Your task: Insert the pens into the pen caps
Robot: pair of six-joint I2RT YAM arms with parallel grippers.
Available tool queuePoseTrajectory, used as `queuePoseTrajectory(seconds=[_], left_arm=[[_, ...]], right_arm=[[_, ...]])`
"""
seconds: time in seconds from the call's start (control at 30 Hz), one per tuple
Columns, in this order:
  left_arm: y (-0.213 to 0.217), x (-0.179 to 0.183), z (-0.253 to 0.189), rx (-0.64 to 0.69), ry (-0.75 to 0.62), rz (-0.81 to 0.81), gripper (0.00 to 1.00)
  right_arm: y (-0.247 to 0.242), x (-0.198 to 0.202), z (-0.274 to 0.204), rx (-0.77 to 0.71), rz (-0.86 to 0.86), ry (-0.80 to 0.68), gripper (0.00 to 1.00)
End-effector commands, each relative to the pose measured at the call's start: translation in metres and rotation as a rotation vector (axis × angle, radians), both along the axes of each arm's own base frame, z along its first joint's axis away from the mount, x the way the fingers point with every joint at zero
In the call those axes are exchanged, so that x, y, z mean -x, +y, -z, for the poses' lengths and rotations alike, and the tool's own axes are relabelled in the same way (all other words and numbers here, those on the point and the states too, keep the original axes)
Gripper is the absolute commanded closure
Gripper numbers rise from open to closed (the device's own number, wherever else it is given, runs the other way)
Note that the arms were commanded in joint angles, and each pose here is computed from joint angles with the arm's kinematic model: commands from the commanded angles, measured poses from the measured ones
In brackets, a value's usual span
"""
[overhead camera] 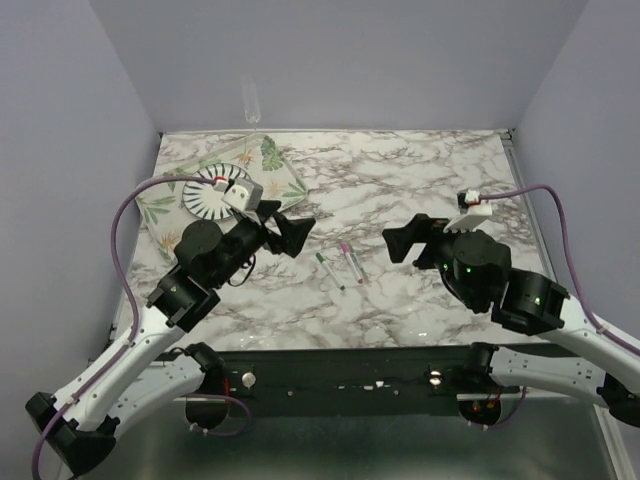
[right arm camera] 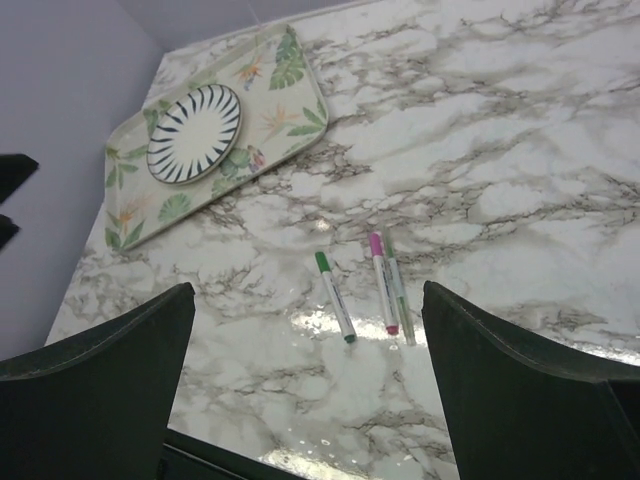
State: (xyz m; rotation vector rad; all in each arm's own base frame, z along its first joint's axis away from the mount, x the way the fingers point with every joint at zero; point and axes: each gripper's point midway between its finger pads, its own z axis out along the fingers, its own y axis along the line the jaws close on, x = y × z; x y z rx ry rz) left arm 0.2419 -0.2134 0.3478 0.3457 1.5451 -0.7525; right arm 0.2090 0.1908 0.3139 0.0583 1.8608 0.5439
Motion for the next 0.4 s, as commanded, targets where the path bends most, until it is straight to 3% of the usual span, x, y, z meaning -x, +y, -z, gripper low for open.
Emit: queuePoseTrajectory(seconds=[0.0, 0.37], left_arm=[[0.0044, -0.0019, 0.01, 0.003, -0.062, -0.022, 0.01], [0.007, -0.0018, 0.0144, -0.012, -0.046, -0.032, 0.01]], right_arm=[[-0.0086, -0.0059, -0.0288, -0.055, 0.029, -0.116, 0.0], [-0.0093, -0.0029, -0.0349, -0.107, 0.017, -0.135, 0.0]])
